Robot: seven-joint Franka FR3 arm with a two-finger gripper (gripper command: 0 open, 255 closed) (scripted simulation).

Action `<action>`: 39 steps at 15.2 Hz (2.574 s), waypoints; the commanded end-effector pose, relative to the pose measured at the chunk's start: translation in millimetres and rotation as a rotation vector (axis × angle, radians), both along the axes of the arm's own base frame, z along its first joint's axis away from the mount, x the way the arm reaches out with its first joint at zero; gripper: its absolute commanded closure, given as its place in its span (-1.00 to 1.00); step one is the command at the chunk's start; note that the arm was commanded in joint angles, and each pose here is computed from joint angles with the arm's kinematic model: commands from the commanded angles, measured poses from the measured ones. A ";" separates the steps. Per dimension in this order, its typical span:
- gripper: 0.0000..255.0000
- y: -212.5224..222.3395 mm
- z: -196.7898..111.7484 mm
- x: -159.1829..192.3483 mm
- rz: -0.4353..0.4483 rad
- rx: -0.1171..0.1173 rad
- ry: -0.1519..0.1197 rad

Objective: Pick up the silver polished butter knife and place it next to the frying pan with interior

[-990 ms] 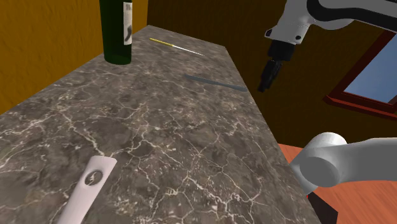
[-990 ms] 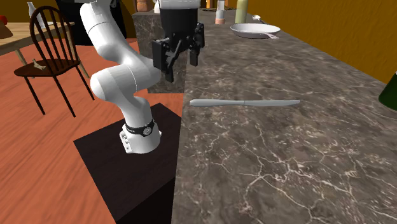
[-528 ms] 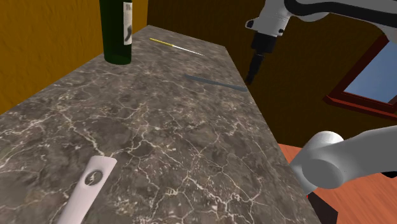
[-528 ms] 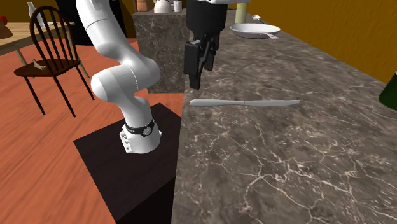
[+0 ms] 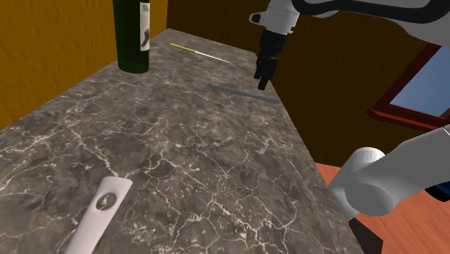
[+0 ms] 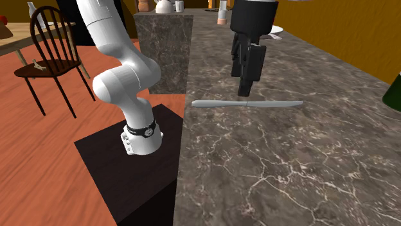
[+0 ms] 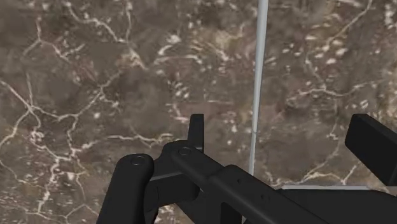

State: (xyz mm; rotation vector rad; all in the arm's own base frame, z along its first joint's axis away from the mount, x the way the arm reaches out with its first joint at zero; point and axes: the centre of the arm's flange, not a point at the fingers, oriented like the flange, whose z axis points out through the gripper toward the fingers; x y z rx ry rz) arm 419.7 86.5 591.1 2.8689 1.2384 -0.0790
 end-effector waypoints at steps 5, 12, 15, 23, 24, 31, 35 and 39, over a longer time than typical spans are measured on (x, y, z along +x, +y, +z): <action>-1.00 0.0 -32.3 0.7 0.011 -0.001 -0.002; -1.00 0.0 -32.3 0.7 0.011 -0.001 -0.002; 1.00 0.0 -32.3 0.7 0.011 -0.001 -0.002; 1.00 0.0 -32.3 0.7 0.011 -0.001 -0.002; 1.00 0.0 -27.0 0.7 0.011 -0.001 -0.002; 1.00 0.0 9.9 0.7 0.011 -0.001 -0.002; 1.00 0.0 31.0 0.7 0.011 -0.001 -0.002; 1.00 0.0 52.1 0.7 0.011 -0.001 -0.002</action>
